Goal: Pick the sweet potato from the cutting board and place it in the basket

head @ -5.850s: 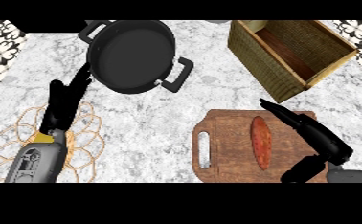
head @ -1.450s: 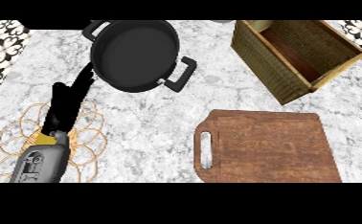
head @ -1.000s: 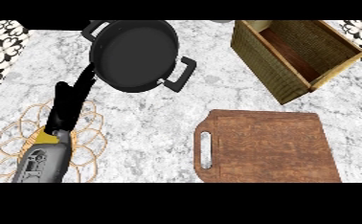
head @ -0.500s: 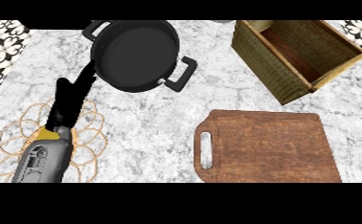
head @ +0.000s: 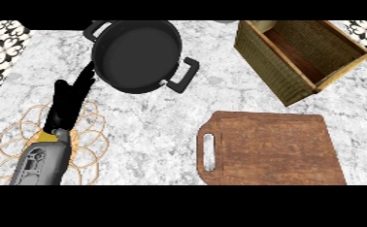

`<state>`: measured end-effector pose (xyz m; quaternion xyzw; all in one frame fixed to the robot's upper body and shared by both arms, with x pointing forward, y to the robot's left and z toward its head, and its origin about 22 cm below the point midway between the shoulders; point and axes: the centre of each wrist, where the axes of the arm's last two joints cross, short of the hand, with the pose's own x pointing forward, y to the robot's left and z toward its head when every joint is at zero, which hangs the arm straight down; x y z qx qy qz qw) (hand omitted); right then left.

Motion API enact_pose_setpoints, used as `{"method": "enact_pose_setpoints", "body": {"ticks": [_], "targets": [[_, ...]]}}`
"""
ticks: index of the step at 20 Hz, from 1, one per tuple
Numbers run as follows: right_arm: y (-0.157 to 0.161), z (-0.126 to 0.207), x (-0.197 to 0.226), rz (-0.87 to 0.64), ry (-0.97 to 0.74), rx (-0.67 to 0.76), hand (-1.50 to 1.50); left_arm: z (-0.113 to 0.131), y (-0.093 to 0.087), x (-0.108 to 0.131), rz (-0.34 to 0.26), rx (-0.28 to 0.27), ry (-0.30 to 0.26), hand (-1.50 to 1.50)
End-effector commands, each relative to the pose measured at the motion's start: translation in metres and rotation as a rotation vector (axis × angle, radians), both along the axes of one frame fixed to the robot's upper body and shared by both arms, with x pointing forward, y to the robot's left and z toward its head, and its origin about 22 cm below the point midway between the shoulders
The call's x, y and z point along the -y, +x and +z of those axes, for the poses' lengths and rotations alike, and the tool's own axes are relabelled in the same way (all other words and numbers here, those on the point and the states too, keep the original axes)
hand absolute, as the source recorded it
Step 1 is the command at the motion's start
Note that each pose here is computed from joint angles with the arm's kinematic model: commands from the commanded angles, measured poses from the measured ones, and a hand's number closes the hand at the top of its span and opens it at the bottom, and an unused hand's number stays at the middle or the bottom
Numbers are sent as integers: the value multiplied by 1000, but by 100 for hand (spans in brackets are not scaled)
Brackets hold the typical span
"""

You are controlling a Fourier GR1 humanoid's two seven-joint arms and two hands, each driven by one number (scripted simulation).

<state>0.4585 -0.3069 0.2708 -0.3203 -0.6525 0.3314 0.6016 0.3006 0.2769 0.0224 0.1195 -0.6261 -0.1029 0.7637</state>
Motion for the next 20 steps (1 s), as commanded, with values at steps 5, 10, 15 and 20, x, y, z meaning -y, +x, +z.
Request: {"method": "enact_pose_setpoints", "body": {"ticks": [5,10,15,20], "targets": [[-5,25,24,-142,201,226,-150,-5,2,13,-4,2,-5,0],[-22,29,73,-287,310,231,-150,-1,0,6,-7,-2,-2,0],[-69,32,162,-368,370,209,-150,-4,-14,-3,2,17,2,0],[-100,14,208,-406,409,214,-150,23,0,12,-12,21,-9,0]]}}
